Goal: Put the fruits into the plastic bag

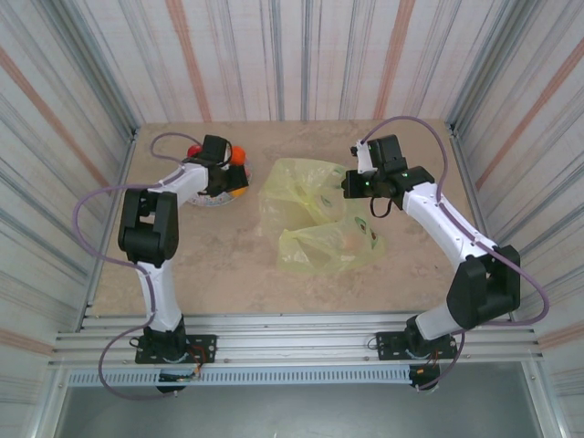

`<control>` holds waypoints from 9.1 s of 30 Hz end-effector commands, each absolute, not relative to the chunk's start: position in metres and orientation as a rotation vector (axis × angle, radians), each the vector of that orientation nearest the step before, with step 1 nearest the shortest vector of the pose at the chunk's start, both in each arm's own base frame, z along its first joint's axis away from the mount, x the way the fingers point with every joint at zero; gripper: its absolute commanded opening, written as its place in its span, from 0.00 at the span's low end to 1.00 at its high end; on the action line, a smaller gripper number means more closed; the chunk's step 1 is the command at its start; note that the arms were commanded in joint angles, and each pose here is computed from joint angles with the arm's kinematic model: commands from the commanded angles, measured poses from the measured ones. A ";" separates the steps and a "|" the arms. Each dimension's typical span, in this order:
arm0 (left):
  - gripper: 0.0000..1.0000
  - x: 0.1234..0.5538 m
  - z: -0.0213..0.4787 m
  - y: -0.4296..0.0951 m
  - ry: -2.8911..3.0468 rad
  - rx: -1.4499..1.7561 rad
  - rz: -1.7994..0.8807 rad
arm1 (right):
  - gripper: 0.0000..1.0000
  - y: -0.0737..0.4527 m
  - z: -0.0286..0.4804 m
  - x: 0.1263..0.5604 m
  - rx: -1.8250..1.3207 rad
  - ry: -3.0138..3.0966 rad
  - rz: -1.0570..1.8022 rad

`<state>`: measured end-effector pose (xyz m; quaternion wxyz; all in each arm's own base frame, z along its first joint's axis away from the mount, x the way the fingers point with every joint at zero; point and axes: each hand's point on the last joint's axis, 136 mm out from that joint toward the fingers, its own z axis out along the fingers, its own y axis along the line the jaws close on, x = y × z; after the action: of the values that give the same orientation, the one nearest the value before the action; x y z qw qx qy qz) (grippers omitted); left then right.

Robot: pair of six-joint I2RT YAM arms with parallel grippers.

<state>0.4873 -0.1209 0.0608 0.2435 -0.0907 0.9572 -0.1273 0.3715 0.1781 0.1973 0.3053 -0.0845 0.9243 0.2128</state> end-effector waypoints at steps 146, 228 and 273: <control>0.86 0.546 0.068 0.009 2.450 -0.577 -0.382 | 0.00 0.179 0.148 0.383 -0.167 2.542 0.670; 0.60 0.317 0.194 -0.331 2.219 0.420 -1.006 | 0.00 0.213 0.188 0.369 -0.247 2.496 0.900; 0.99 0.344 0.157 -0.375 2.216 0.397 -0.853 | 0.00 0.183 0.191 0.367 -0.163 2.472 1.093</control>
<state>0.3431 -0.3826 0.1345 0.3374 0.1387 0.8669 -0.3398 0.3793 0.1838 0.1897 0.2275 -0.0362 0.8941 0.3841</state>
